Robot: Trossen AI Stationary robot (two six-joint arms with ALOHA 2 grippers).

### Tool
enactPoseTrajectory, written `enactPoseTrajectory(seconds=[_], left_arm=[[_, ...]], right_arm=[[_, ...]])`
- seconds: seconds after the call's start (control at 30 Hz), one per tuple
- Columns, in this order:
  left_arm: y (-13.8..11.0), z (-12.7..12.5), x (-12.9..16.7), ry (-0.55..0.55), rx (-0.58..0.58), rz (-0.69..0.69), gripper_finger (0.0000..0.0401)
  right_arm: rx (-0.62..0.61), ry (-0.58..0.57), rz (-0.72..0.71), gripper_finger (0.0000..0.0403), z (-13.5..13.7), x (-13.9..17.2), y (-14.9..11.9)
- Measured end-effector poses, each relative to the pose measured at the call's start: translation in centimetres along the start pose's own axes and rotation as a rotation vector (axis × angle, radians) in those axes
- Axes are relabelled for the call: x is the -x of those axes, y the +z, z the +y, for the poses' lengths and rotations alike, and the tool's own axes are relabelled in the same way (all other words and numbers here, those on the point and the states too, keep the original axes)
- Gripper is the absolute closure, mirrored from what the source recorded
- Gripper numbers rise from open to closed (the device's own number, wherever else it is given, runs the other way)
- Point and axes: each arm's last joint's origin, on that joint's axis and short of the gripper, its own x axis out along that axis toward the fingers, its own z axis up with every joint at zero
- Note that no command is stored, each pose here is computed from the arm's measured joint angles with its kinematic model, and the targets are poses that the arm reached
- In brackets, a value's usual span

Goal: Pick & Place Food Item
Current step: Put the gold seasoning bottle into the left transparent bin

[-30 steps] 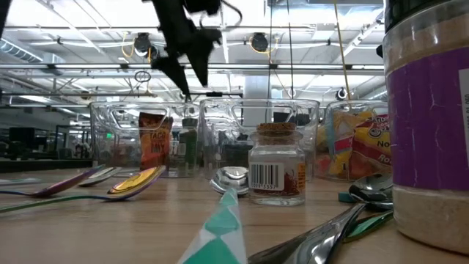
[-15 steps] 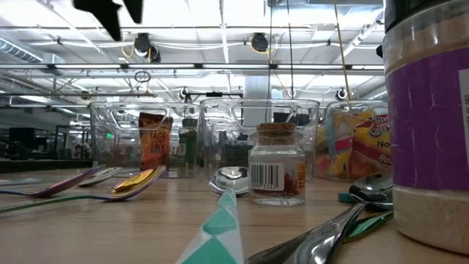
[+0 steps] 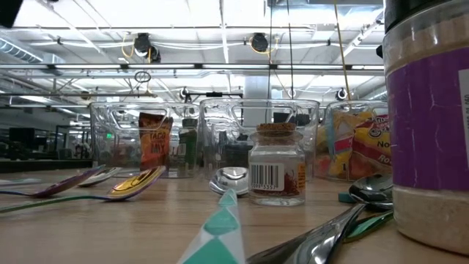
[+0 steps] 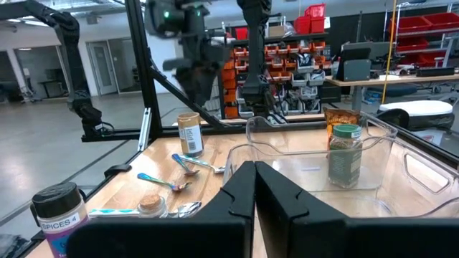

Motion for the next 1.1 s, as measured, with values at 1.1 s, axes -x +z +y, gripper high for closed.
enactPoseTrajectory(seconds=[1.1], left_arm=[[-2.3, -0.2, -3.1, -0.024, -0.021, 0.153, 0.0109]], right_arm=[[0.0, 0.0, 0.0, 0.0403, 0.0, 0.0, 0.0]])
